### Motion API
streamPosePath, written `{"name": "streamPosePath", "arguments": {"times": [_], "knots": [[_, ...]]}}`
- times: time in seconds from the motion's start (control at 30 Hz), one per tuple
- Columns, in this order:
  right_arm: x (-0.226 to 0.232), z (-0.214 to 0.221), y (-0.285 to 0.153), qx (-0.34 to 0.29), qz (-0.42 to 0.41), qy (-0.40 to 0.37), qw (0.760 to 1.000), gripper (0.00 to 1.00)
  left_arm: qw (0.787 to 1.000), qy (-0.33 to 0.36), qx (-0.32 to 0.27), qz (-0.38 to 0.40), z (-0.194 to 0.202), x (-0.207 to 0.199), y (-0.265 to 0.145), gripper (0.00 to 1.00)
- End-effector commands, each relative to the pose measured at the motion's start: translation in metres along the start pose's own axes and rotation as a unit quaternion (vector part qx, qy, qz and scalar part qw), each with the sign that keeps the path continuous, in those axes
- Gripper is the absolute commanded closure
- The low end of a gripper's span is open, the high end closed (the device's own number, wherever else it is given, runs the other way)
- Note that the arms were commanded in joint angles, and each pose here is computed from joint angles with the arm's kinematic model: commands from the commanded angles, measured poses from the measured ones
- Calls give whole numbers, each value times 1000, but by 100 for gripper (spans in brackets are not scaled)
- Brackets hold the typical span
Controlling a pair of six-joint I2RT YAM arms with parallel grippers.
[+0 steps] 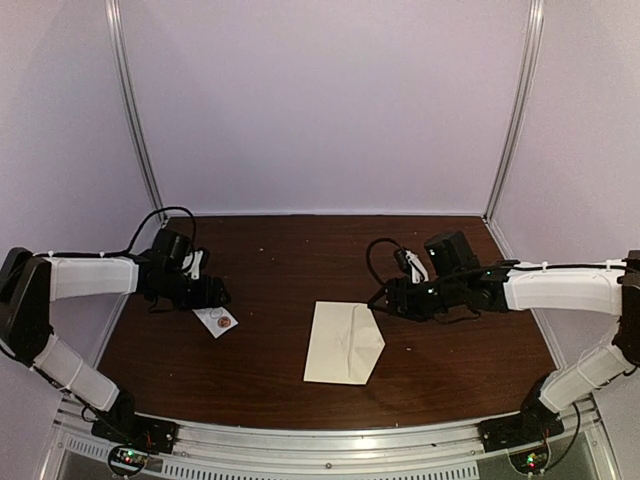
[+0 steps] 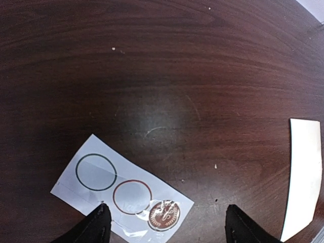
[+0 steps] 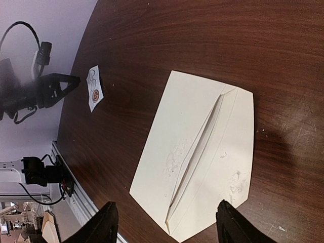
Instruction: Place the letter into the envelope and seal it
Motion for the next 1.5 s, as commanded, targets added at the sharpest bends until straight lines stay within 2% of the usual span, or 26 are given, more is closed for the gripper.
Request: {"name": "streamPosePath", "arguments": {"times": [0.0, 0.23, 0.5, 0.7, 0.87, 1.07, 1.27, 1.37, 1.47], "knots": [[-5, -7, 2, -17, 2, -2, 1000, 32, 1000, 7, 8, 6, -2, 11, 9, 21], [-14, -7, 5, -17, 3, 1, 1000, 32, 1000, 15, 23, -7, -5, 17, 21, 20], [-47, -8, 11, -14, 16, 18, 1000, 27, 997, 1, 67, 39, 12, 15, 43, 20], [-58, -11, 21, -3, 15, 18, 1000, 27, 994, 0, 74, 78, 19, 5, 47, 21], [-64, -8, 29, 8, 18, 21, 1000, 27, 988, 43, 83, 126, 27, -27, 51, 21], [-70, -5, 33, 15, 26, 22, 999, 27, 972, 127, 103, 169, 38, -71, 61, 21], [-74, -4, 32, 14, 33, 22, 999, 27, 954, 202, 122, 182, 48, -103, 69, 22], [-77, -6, 34, 13, 34, 22, 999, 27, 957, 214, 93, 171, 35, -110, 62, 22], [-78, -9, 38, 15, 31, 20, 999, 27, 962, 216, 41, 161, 10, -125, 44, 22]]}}
Point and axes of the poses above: each gripper's point midway between its finger pads, its own y axis out along the fingers, its own x axis along the line the jaws close on, z = x × y, the point moved 6 cm from there along -y, back along the fingers, and after that the axes turned 2 degrees about y, right-handed, at the moved point
